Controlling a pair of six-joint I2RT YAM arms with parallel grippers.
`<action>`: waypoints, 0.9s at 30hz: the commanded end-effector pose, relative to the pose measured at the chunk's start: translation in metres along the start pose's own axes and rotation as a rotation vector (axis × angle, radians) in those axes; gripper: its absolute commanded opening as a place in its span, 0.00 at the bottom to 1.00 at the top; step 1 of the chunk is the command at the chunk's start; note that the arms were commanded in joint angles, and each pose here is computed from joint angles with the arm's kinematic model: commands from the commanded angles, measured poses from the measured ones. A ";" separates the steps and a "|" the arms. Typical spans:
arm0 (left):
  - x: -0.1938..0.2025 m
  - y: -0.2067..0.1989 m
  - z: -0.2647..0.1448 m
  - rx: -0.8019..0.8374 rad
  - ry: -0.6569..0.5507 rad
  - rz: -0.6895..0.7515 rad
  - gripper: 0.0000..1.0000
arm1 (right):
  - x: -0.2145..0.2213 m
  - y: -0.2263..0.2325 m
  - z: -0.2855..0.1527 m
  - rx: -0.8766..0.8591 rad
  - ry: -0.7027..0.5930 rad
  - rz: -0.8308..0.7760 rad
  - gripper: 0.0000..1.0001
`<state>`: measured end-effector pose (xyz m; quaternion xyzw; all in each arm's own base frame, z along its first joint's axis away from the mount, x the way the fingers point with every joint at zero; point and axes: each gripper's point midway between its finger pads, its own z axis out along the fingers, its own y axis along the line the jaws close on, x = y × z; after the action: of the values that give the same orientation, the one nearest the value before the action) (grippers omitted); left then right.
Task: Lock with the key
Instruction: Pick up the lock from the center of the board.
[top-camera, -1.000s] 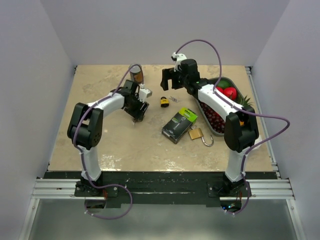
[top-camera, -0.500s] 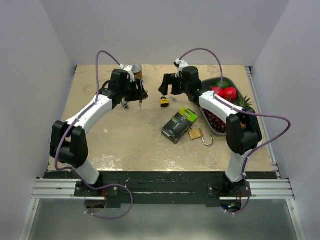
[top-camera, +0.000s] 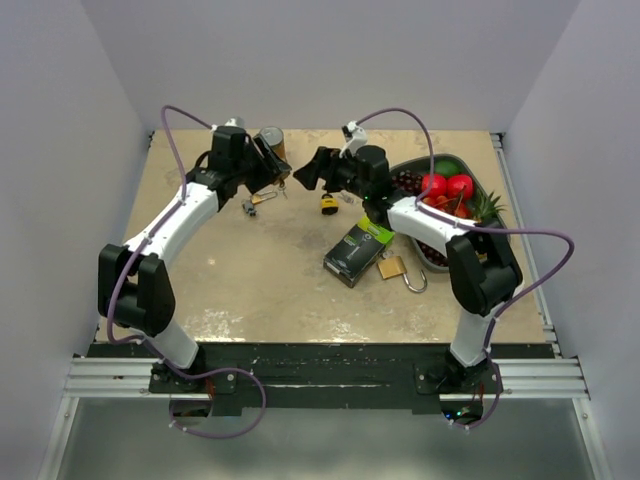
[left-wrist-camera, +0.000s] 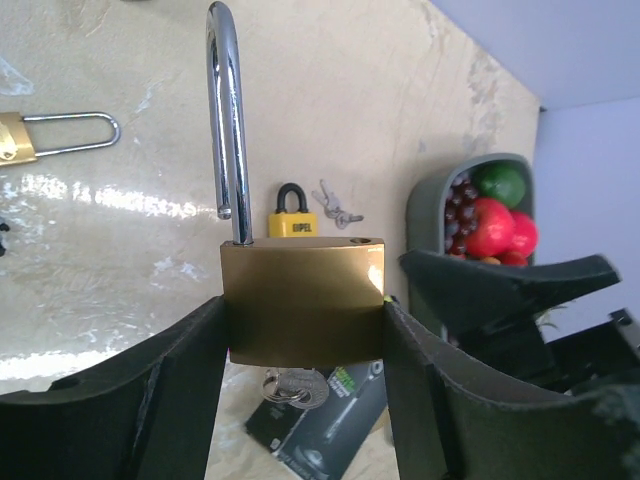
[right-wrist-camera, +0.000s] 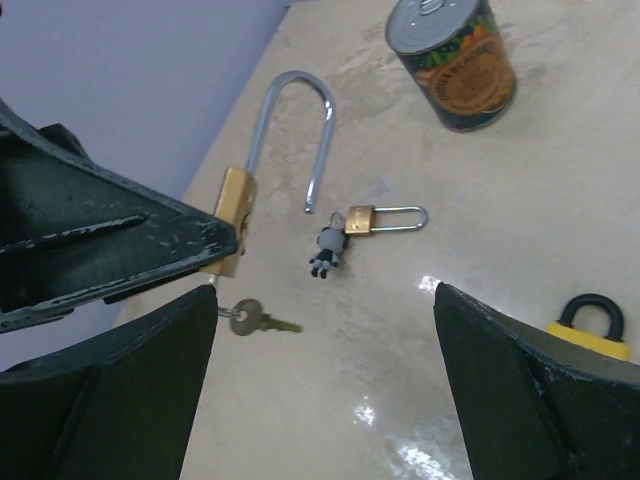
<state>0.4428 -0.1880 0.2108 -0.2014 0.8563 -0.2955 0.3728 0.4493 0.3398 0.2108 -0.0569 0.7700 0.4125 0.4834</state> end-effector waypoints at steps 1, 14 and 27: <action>-0.048 -0.049 -0.021 0.136 -0.133 -0.103 0.00 | -0.038 0.045 -0.001 -0.066 -0.162 0.017 0.91; -0.056 -0.068 -0.024 0.217 -0.125 -0.228 0.00 | -0.044 0.062 0.015 -0.009 -0.270 -0.079 0.84; -0.066 -0.089 -0.028 0.304 -0.130 -0.272 0.00 | -0.050 0.056 0.043 0.076 -0.320 -0.100 0.78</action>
<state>0.4621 -0.1987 0.2480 -0.2984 0.7992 -0.3819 0.3554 0.4632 0.3939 0.2373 -0.0325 0.7282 0.3704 0.5757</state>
